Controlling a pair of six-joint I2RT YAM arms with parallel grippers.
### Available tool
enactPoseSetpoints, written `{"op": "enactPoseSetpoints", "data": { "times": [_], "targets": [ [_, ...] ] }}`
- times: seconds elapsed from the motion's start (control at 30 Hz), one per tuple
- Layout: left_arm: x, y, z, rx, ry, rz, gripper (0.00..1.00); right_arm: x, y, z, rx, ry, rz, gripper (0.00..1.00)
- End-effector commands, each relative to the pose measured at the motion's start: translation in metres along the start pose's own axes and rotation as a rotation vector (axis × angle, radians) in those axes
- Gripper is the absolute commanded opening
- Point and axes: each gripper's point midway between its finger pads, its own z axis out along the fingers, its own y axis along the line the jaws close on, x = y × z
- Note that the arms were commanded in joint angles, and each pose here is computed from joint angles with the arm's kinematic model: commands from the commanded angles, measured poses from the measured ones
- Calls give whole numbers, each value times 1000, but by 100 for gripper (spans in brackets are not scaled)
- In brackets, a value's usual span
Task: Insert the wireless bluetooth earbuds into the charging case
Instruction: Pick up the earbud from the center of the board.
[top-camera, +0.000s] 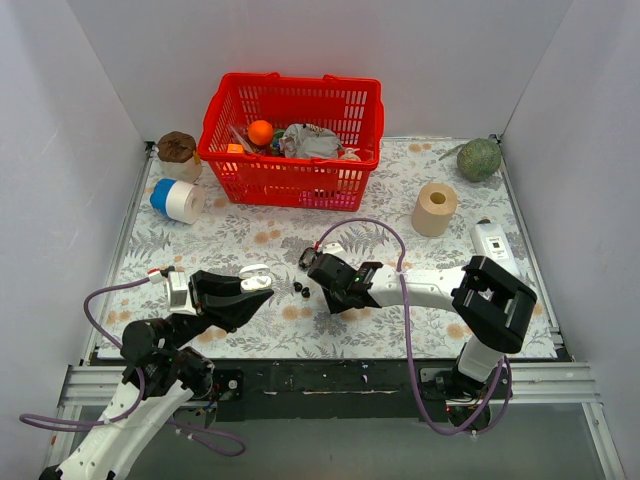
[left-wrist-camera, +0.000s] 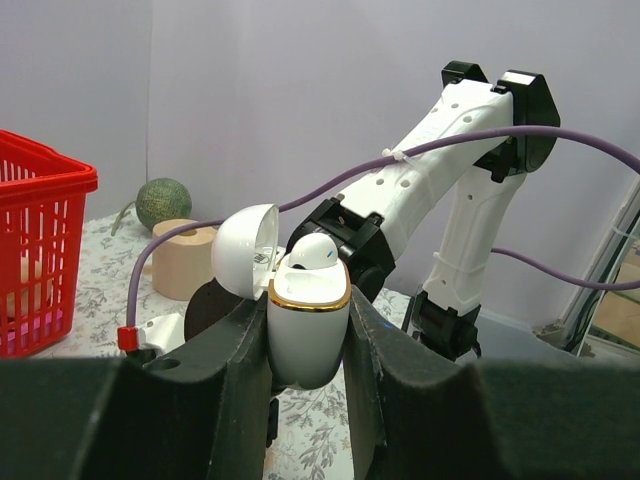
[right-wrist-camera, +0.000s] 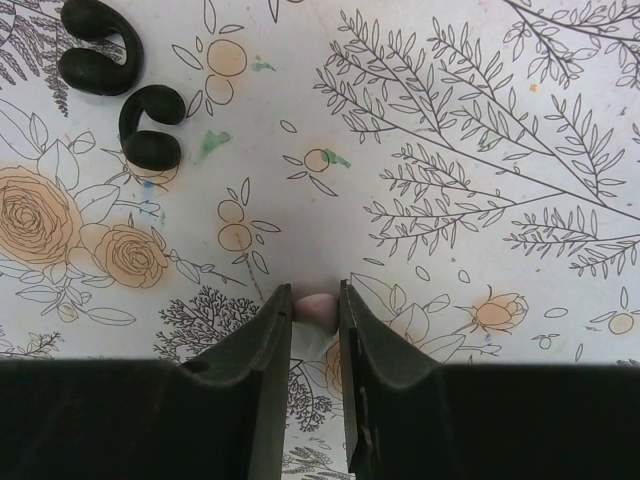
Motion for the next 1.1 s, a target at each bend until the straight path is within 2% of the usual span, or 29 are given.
{"op": "enactPoseSetpoints", "data": {
  "times": [0.0,0.27,0.47,0.57,0.7,0.83,1.07],
  "targets": [
    [-1,1,0,-9,-2,-2,0,-1,8,-2,-14,6,1,1],
    [0,3,2,-15,6,3,0,-41,-2,-19,30,-109,-13,1],
    [0,10,5,-35,-10,18,0,-86,-13,-52,48,-246,-12,1],
    [-3,16,9,-48,-30,38,0,-121,-16,-88,54,-347,-33,1],
    [-7,23,21,-49,-55,70,0,-183,-9,-169,8,-545,-45,1],
    [-17,29,40,-32,-96,109,0,-220,-10,-235,-16,-672,-65,1],
    [-8,51,71,-19,-114,140,0,-241,-10,-315,-122,-840,-119,1]
  ]
}}
